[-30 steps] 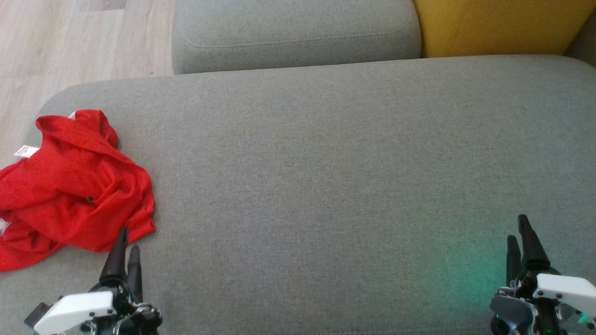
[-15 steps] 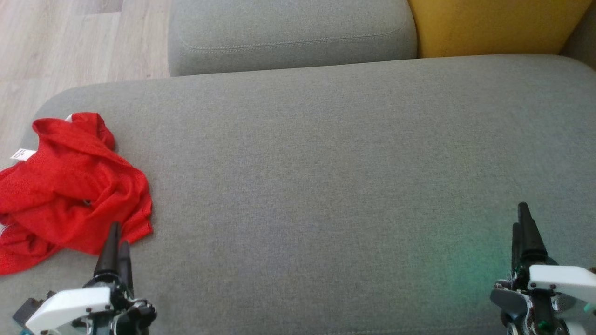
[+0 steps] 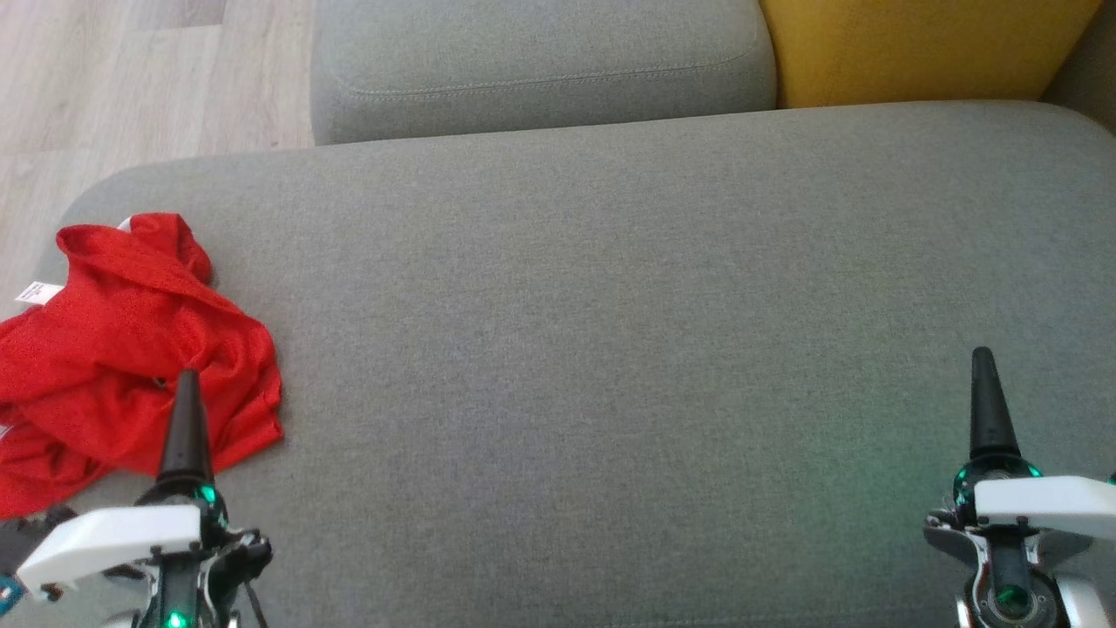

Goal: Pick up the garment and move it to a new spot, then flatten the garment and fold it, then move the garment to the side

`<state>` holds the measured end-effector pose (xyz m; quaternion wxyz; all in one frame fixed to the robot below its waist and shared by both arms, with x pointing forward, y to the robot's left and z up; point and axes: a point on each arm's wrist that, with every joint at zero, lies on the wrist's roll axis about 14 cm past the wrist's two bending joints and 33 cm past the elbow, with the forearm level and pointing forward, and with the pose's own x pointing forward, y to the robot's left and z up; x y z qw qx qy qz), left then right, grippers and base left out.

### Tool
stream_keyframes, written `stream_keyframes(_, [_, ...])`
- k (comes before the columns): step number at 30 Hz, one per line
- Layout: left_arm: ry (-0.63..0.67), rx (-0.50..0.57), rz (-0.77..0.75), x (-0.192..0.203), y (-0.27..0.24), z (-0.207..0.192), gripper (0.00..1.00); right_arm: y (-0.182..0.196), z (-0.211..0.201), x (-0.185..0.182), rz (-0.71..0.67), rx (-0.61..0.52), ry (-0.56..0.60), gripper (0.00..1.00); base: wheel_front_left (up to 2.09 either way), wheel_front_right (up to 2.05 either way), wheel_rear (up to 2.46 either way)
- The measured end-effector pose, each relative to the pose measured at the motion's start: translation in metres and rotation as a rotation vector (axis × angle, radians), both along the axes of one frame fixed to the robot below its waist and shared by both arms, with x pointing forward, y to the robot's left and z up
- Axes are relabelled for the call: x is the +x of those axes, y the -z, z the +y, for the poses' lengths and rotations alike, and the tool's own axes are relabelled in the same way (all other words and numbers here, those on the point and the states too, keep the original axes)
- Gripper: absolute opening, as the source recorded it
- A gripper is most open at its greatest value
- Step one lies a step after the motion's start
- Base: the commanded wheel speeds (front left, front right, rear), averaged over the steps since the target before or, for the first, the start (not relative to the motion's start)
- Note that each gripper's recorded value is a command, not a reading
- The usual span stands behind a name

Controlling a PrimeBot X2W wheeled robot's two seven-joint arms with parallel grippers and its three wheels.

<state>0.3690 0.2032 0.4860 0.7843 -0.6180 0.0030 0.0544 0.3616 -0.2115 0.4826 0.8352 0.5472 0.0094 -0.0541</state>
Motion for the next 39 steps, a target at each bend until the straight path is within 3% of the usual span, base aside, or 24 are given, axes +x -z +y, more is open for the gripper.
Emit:
stream_keyframes(17, [0.097, 0.356, -0.084, 0.009, -0.037, -0.037, 1.00, -0.028, 0.027, 0.009, -0.072, -0.438, -0.100, 1.00, 0.00, 0.00, 0.00])
stream_keyframes(39, [0.219, 0.895, -0.077, 0.006, -0.029, -0.085, 1.00, -0.035, 0.028, 0.006, -0.101, -0.758, -0.102, 1.00, 0.00, 0.00, 0.00])
